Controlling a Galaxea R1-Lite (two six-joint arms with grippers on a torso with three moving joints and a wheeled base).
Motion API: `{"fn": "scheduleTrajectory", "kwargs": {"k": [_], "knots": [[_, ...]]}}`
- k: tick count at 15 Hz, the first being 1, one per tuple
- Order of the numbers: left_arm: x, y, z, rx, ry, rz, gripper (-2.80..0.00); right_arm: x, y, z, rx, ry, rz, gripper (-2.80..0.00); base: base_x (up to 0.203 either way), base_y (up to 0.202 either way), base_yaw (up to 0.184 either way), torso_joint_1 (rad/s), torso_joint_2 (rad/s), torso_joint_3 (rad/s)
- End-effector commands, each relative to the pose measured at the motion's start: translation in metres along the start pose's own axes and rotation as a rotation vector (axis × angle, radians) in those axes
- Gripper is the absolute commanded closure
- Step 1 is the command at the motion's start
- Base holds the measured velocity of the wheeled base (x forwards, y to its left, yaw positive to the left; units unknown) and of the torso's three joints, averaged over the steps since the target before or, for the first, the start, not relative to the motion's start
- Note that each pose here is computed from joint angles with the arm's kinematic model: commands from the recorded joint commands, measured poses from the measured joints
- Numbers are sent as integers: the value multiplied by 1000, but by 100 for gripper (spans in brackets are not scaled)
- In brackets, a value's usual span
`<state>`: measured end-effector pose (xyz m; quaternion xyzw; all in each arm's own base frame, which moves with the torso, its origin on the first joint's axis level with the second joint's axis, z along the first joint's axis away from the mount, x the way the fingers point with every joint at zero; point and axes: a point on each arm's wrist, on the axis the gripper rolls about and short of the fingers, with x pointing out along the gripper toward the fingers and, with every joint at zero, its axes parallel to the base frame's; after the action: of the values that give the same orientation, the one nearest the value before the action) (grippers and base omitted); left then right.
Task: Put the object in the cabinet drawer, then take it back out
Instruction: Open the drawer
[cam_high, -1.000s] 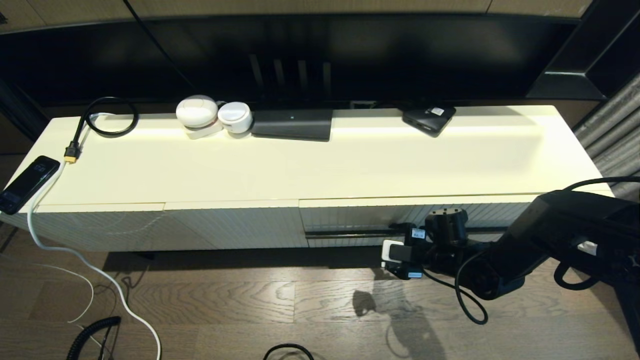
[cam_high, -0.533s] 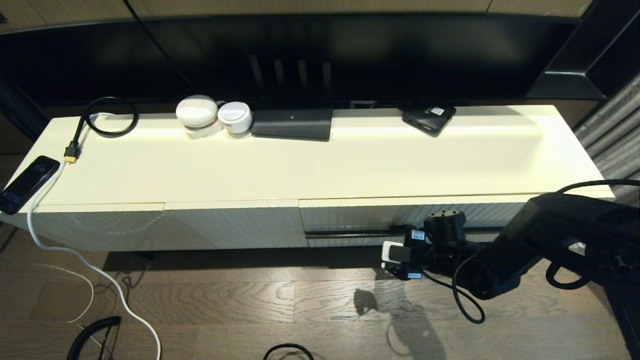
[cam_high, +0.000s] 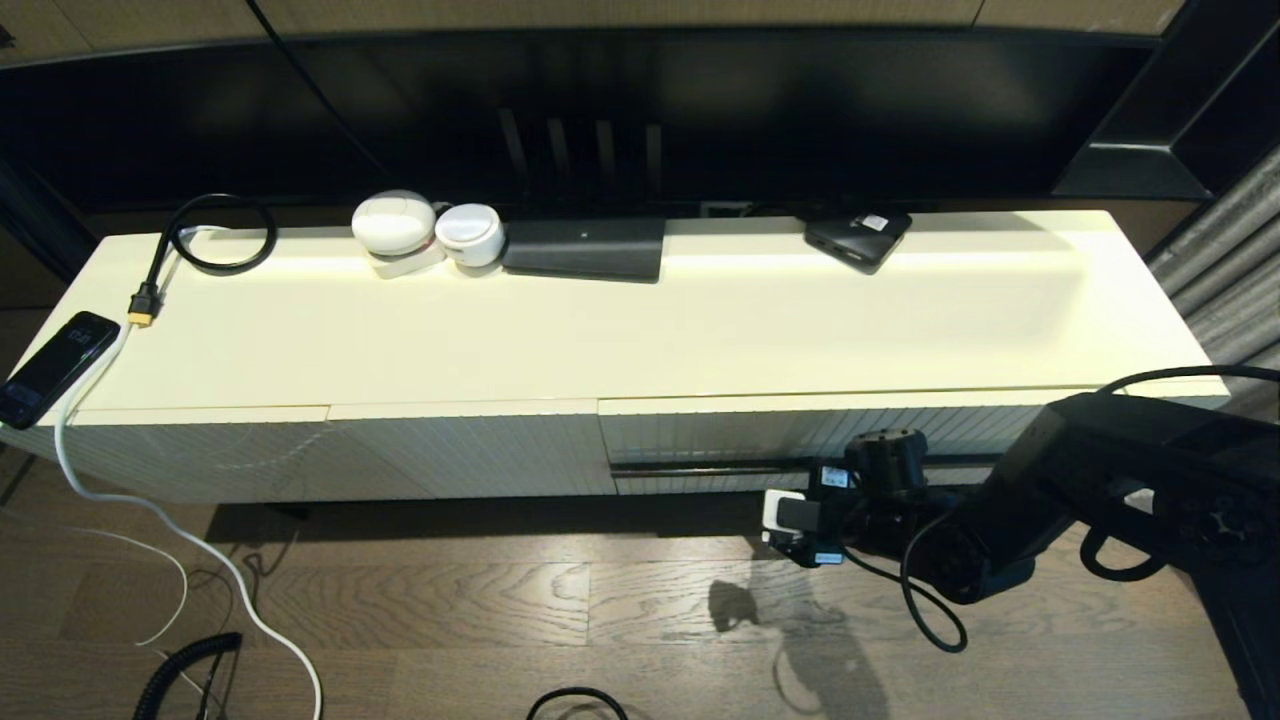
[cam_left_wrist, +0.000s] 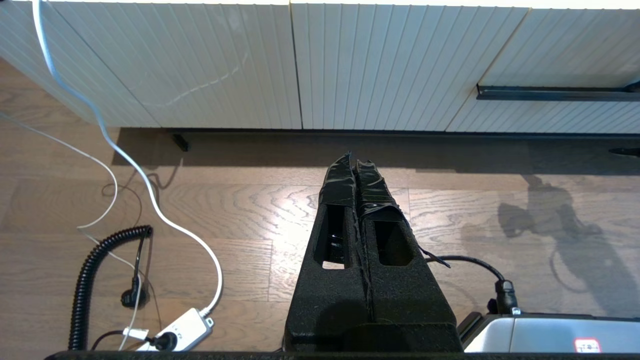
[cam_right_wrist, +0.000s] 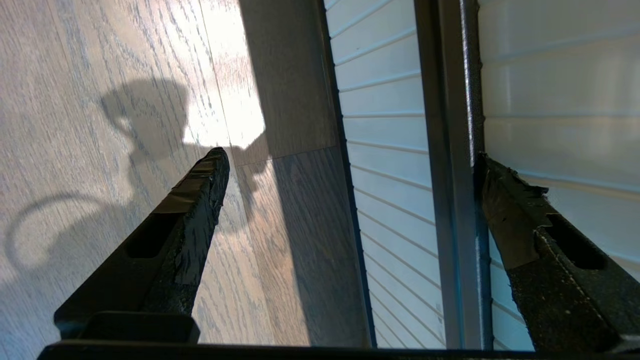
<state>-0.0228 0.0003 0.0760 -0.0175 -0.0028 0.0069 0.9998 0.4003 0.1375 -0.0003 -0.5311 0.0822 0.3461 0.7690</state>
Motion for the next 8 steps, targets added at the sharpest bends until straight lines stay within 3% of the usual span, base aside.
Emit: {"fn": "scheduleTrajectory", "kwargs": {"k": [1,8], "knots": [[0,0,0,0,1,0,0,1,2,-1,-6,0,6,-280,0,0,0,0,0,0],[0,0,0,0,-1,1,0,-6,11,0,0,13,41,-280,0,0,0,0,0,0]]}}
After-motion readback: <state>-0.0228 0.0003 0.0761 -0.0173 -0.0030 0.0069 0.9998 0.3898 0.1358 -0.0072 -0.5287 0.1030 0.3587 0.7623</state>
